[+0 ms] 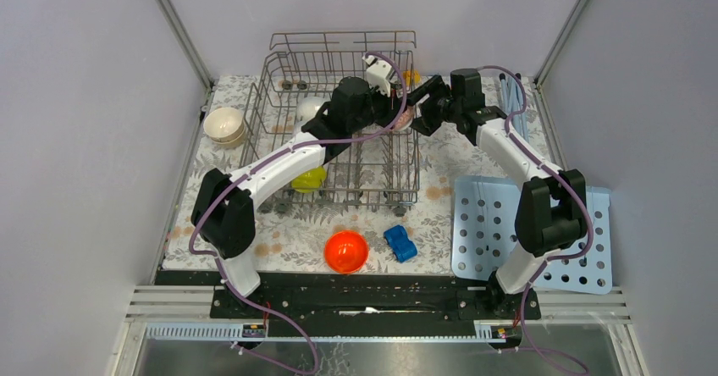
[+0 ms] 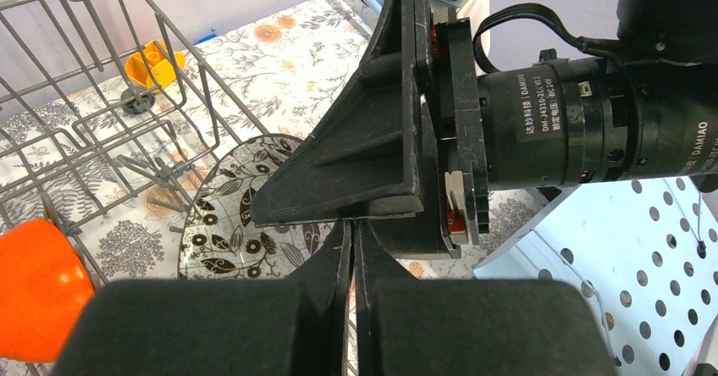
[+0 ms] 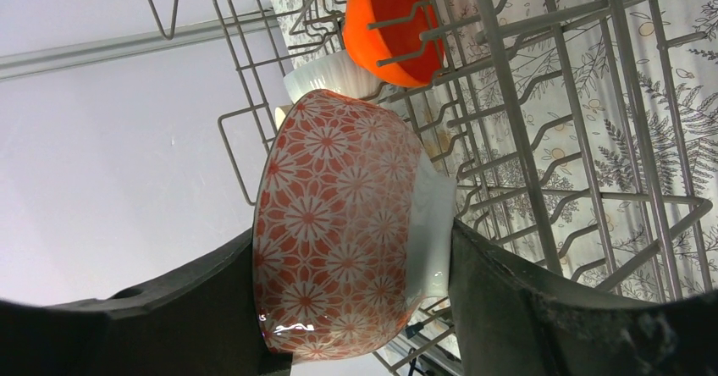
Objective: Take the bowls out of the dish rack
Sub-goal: Place the bowl at the center of the board.
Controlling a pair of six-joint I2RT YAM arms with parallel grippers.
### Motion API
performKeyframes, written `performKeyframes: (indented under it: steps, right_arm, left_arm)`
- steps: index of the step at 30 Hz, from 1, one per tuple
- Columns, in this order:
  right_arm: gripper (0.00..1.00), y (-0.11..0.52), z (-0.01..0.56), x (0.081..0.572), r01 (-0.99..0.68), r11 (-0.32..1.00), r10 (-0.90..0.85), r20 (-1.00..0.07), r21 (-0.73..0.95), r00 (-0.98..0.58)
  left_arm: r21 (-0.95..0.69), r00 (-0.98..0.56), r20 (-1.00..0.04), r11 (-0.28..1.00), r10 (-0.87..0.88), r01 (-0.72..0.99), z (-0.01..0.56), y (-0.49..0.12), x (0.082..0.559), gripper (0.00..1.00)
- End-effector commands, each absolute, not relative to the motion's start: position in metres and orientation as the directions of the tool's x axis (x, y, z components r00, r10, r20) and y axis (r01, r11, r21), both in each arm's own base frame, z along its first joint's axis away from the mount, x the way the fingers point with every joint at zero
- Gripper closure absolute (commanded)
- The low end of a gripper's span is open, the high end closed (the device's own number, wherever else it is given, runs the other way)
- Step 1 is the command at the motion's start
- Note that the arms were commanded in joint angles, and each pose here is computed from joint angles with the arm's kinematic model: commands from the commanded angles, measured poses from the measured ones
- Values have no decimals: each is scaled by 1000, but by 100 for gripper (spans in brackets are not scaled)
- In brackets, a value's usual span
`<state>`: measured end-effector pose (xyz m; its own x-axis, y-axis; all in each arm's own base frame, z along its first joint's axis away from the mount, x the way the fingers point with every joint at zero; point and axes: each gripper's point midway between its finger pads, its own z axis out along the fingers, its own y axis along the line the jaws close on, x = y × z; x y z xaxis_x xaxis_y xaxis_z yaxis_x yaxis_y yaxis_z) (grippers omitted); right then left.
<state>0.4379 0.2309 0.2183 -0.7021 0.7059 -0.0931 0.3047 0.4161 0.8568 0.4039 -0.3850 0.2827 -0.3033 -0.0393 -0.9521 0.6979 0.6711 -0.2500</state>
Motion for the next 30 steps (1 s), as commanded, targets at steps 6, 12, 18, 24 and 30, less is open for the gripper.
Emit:
performKeyframes:
  steps: [6, 12, 18, 24, 30]
  right_arm:
    - [59, 243, 238, 438, 219, 379, 672, -104, 899, -733]
    - [64, 243, 239, 437, 208, 375, 670, -109, 904, -735]
    - [67, 243, 245, 438, 192, 367, 672, -116, 910, -732]
    - [69, 236, 248, 442, 183, 366, 683, -131, 912, -718]
    - [72, 234, 272, 447, 86, 332, 695, -183, 939, -695]
  left_arm:
    - [-211, -142, -977, 632, -159, 745, 356, -385, 395, 100]
    - [-211, -141, -977, 627, -160, 750, 358, -382, 390, 63]
    - [-207, -144, -978, 618, -152, 758, 358, -380, 385, 36]
    - [-220, -170, -976, 630, -139, 745, 366, -368, 373, 8]
    - [-304, -202, -952, 692, -228, 655, 387, -329, 356, 1]
